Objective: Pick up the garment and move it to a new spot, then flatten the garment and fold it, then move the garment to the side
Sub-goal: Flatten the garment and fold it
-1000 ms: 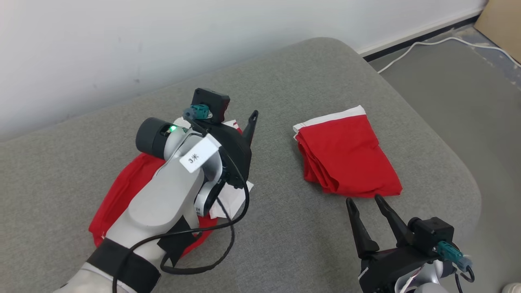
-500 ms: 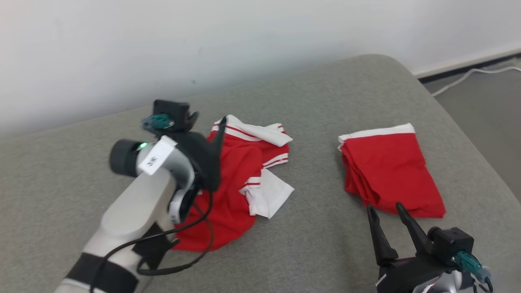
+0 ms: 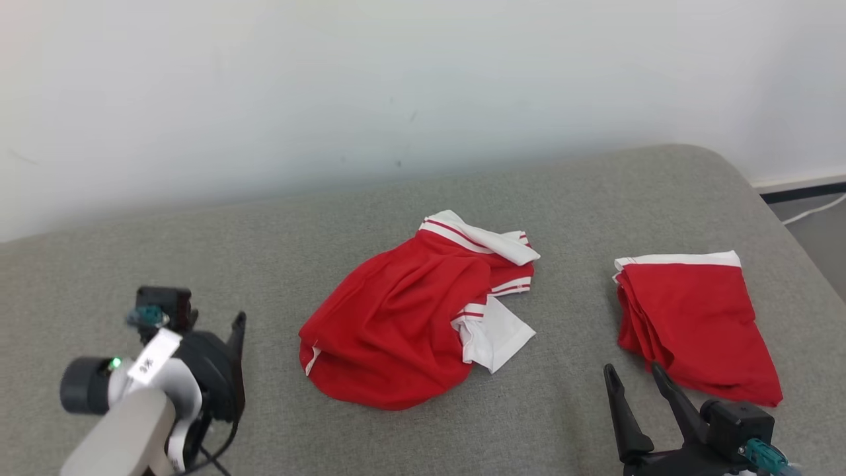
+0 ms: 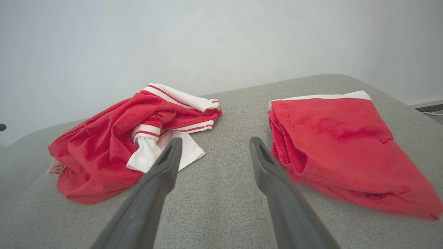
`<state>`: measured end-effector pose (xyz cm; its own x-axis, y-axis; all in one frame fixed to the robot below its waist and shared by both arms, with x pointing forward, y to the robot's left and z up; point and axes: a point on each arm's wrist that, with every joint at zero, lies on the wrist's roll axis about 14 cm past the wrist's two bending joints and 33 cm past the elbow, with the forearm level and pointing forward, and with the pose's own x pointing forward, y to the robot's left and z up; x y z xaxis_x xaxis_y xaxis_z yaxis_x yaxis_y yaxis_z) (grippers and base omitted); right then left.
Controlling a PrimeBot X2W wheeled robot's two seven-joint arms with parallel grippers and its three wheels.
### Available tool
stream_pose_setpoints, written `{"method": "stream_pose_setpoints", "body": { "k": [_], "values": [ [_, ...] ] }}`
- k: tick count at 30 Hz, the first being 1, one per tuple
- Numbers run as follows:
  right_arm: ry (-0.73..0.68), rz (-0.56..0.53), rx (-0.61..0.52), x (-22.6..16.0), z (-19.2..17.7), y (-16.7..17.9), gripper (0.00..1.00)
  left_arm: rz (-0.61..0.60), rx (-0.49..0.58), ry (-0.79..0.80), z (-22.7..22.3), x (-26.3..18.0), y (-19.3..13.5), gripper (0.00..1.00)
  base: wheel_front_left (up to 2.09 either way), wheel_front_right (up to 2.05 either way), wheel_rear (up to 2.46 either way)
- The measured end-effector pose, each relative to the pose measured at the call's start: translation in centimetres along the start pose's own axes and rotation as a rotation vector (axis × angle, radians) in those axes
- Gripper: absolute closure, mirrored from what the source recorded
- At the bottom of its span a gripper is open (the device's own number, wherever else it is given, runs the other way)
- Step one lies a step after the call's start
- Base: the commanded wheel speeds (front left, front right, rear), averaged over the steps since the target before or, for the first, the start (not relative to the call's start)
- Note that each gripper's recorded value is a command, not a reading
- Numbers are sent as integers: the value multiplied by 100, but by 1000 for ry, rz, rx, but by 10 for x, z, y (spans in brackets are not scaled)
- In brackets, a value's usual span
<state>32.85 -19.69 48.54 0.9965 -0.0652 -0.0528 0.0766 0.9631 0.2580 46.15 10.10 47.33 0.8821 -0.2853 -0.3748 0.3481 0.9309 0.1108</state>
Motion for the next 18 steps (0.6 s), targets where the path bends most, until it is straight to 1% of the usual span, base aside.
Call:
{"method": "stream_pose_setpoints", "body": {
  "k": [5,9,14,18],
  "values": [
    [-22,21,-2,-1,7,6,0,-22,-39,68,-35,-17,-10,0,0,0,0],
    [-18,32,-2,-1,8,10,0,-56,-56,107,-52,-22,-24,0,0,0,0],
    [-12,31,-1,-3,7,10,0,-104,-63,118,-51,-16,-44,0,0,0,0],
    [-8,7,-9,-6,9,0,0,-133,-68,145,-54,-8,-54,0,0,0,0]
  ]
}}
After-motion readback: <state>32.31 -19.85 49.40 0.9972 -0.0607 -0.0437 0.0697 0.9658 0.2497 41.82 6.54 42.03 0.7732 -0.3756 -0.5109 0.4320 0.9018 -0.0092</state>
